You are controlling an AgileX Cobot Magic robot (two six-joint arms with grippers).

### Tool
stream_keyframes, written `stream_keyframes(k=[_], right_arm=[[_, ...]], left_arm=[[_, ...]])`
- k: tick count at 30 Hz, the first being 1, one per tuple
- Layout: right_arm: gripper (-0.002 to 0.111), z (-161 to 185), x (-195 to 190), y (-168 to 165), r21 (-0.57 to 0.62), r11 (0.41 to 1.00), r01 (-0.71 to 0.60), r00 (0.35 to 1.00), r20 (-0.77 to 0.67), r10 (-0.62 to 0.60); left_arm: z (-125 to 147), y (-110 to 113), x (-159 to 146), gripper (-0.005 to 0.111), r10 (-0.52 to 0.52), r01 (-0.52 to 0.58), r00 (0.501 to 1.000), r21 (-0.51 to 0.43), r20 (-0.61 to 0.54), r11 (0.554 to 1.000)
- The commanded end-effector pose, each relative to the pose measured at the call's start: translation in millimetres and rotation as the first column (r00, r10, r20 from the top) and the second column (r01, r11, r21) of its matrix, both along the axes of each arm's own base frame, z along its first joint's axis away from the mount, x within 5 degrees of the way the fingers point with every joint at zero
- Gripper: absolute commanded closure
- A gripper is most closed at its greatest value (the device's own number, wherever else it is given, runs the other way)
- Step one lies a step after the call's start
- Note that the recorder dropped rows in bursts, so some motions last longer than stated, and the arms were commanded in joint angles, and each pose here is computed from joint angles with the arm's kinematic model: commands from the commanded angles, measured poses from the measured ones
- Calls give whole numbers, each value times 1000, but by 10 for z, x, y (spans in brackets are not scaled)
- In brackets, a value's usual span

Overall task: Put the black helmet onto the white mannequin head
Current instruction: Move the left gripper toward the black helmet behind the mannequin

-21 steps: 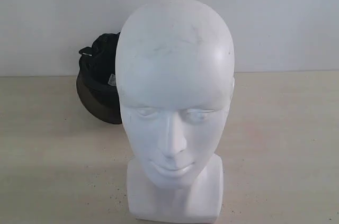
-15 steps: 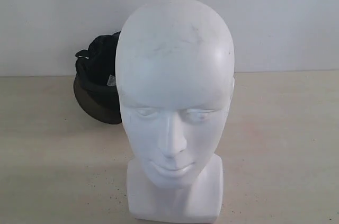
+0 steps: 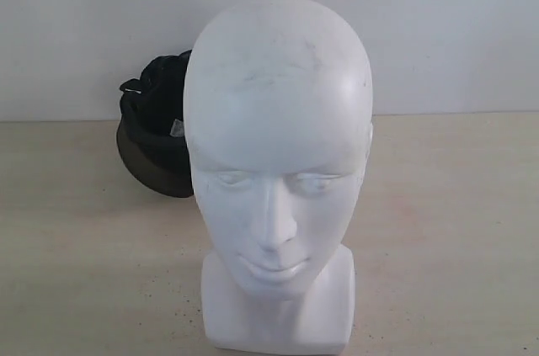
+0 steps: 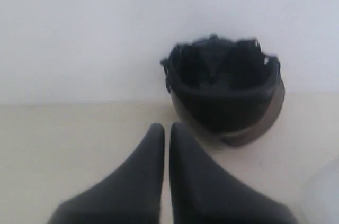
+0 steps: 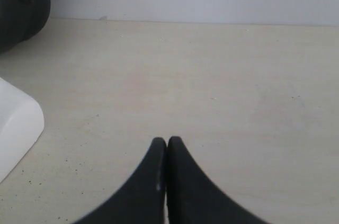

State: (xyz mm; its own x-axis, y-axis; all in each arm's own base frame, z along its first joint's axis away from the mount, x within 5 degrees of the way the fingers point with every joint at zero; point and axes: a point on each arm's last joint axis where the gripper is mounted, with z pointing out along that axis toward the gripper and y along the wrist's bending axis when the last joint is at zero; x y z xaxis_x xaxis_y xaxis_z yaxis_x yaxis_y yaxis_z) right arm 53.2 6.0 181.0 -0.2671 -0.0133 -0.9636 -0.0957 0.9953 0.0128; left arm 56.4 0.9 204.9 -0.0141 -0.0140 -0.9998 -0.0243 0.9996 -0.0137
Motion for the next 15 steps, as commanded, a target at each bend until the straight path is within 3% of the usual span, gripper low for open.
stream_keyframes(k=[1, 3, 7, 9, 11, 15], right_arm=[[109, 9, -1, -1, -3, 1000, 0, 1000, 11, 0], [109, 9, -1, -1, -3, 1000, 0, 1000, 11, 0], [109, 9, -1, -1, -3, 1000, 0, 1000, 11, 0], [109, 9, -1, -1, -3, 1000, 0, 1000, 11, 0], [109, 9, -1, -1, -3, 1000, 0, 1000, 11, 0], [109, 9, -1, -1, -3, 1000, 0, 1000, 11, 0]], left_arm=[[245, 35, -34, 102, 39, -45, 959, 15, 280, 999], [332, 45, -63, 102, 50, -59, 926, 12, 374, 998], [621, 38, -138, 102, 44, -71, 902, 47, 430, 996], [802, 19, -192, 102, 26, -71, 917, 98, 399, 993], [938, 5, -171, 102, 11, -52, 955, 131, 297, 990], [1175, -12, -115, 102, -9, -12, 988, 133, 153, 991]])
